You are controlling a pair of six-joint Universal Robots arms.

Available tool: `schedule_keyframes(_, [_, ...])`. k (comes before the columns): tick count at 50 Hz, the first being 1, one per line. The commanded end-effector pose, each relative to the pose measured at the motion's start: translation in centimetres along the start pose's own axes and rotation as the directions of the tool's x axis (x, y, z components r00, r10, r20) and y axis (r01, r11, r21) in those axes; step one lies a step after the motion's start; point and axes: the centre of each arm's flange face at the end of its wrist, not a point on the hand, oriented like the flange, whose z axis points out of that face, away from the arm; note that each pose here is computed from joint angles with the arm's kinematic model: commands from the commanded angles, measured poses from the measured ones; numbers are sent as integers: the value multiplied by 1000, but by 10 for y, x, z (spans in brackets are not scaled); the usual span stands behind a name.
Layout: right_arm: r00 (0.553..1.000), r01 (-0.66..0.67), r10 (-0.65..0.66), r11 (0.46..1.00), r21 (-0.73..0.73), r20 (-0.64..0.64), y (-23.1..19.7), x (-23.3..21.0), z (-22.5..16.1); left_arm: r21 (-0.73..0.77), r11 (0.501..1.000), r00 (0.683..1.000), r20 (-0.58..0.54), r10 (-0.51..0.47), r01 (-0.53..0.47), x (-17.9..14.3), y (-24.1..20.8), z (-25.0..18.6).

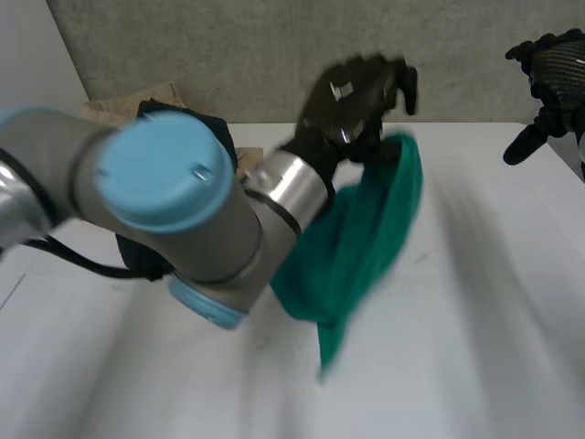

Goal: Fold the laundry.

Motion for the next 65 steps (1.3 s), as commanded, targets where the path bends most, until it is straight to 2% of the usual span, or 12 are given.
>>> schedule_keyframes(1, [1000, 7, -6, 999, -45, 18, 15, -4, 6, -183, 969, 983, 45, 177, -166, -26, 33, -13])
schedule_keyframes(11, [998, 45, -41, 994, -99, 45, 34, -11, 9, -297, 879, 881, 187, 435, -372, -112, -5, -42])
schedule_keyframes(18, [992, 95, -83, 986, -136, 90, 48, -25, 6, -496, 748, 789, 183, 587, -441, -183, 55, -55])
schedule_keyframes(23, [986, 114, -93, 982, -152, 138, 55, -42, 3, -598, 602, 687, 114, 718, -529, -234, 98, -59])
schedule_keyframes(30, [983, 130, -104, 976, -175, 151, 63, -46, 2, -581, 572, 602, 168, 781, -579, -279, 106, -48])
schedule_keyframes(34, [983, 131, -104, 976, -177, 151, 64, -46, 2, -619, 555, 504, 279, 817, -556, -330, 90, -61])
schedule_keyframes(38, [983, 131, -104, 976, -176, 153, 63, -46, 1, -671, 540, 352, 411, 841, -508, -382, 75, -79])
schedule_keyframes(41, [981, 132, -104, 976, -174, 161, 63, -48, 0, -681, 535, 316, 432, 845, -500, -392, 75, -83])
schedule_keyframes(45, [978, 137, -106, 976, -171, 180, 63, -55, -3, -694, 525, 326, 411, 851, -494, -391, 81, -87])
schedule_keyframes(57, [968, 185, -140, 960, -210, 210, 58, -49, -13, -560, 627, 470, 416, 778, -542, -301, 27, -66])
schedule_keyframes(61, [944, 270, -198, 925, -269, 266, 61, -48, -27, -512, 679, 536, 420, 732, -526, -260, 6, -69])
schedule_keyframes(65, [917, 344, -246, 886, -310, 315, 64, -45, -40, -497, 732, 637, 385, 667, -466, -211, 1, -81])
